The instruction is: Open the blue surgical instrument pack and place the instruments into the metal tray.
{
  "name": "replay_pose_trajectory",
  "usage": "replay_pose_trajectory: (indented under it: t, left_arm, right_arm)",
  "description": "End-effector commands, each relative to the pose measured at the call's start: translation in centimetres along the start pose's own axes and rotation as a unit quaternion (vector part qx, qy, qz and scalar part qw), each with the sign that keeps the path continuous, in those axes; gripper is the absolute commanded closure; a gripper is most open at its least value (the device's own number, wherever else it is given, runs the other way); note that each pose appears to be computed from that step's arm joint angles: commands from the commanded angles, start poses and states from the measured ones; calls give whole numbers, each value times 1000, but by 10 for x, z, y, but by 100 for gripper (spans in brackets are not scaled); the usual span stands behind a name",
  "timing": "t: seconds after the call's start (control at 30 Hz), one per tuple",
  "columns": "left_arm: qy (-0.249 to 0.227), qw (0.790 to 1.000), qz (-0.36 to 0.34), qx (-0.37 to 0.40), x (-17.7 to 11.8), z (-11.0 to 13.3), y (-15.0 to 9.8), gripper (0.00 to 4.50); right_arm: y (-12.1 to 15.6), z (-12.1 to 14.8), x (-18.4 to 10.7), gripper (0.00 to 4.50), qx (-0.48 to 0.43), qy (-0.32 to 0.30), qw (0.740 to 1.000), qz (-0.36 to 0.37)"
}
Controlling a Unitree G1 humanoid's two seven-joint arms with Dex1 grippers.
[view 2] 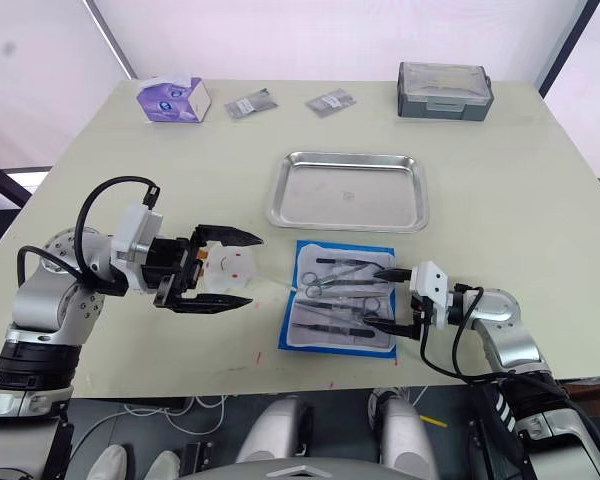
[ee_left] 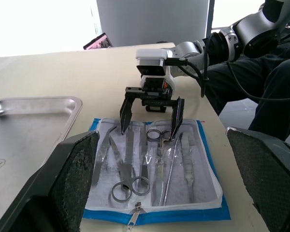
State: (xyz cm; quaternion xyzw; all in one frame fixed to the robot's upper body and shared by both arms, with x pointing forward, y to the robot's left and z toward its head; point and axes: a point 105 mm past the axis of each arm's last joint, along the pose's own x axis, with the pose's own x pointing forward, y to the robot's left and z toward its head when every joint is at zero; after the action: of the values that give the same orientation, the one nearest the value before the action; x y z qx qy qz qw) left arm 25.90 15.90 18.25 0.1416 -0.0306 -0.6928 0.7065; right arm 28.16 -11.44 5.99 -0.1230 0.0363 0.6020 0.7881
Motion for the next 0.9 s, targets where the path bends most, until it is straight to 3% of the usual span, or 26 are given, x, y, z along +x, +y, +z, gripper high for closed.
replay_pose_trajectory:
  t: [0.03, 0.33, 0.9]
  left_arm:
    - [3, 1000, 9, 5, 1, -1, 3, 2]
    - [5, 1000, 26, -6, 5, -12, 10, 2]
    - [1, 1000, 22, -14, 13, -22, 15, 2]
  right_arm:
    - [11, -35, 0, 0, 51, 77, 996, -5]
    - [15, -35, 4, 0, 54, 104, 993, -17]
    - [25, -37, 6, 0, 55, 100, 993, -40]
